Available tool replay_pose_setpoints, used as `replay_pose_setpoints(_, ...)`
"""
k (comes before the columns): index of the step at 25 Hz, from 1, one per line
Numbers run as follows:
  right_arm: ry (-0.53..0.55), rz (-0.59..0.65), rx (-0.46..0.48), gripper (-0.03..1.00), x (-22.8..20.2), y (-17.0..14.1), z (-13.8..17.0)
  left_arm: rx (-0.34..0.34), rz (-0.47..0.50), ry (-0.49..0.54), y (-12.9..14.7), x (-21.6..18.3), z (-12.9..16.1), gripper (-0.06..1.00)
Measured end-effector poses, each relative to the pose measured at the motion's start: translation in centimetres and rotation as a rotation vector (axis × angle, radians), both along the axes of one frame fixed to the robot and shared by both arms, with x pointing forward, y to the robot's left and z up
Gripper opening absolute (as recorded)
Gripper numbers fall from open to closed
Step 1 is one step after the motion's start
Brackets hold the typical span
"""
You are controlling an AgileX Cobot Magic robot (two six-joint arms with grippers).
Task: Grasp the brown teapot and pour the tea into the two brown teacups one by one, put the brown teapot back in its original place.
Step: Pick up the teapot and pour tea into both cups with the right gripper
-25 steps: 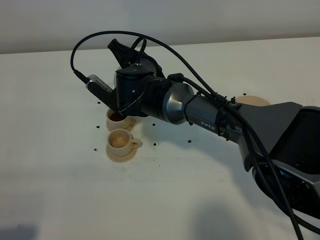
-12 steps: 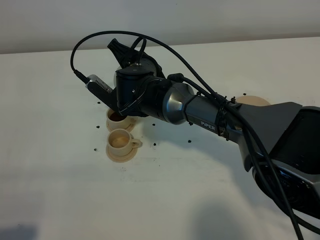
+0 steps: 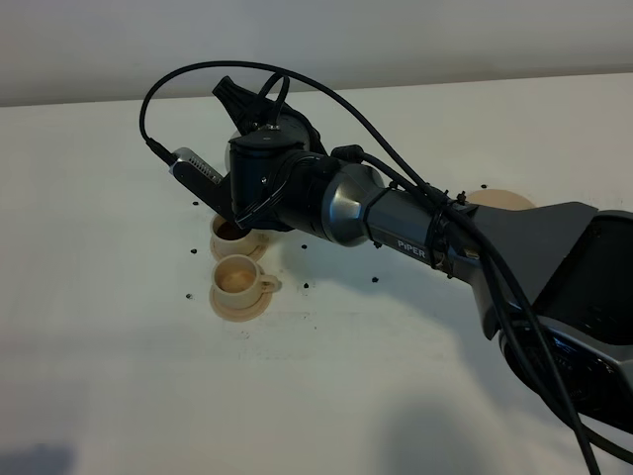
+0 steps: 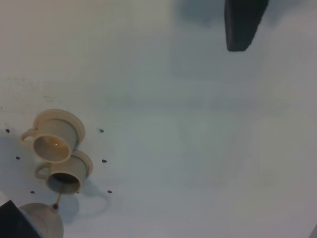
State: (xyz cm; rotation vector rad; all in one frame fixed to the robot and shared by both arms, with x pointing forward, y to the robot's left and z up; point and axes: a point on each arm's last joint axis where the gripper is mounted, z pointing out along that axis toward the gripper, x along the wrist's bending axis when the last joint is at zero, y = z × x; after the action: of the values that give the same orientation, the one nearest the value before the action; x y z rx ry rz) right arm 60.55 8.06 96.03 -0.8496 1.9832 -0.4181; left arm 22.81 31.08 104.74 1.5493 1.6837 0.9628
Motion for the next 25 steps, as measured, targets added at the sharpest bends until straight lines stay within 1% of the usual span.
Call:
replay_pose_setpoints(18, 0.003, -0.001, 0.003, 0.13, -0.02, 0.0, -0.02, 0.0, 0.0, 0.0, 0.0, 0.0, 0.0, 0.61)
replay_pose_setpoints(25, 0.039, -0.019, 0.034, 0.13, -0.19, 0.03, -0.28, 0.0, 0.0, 0.0, 0.0, 0.0, 0.0, 0.61)
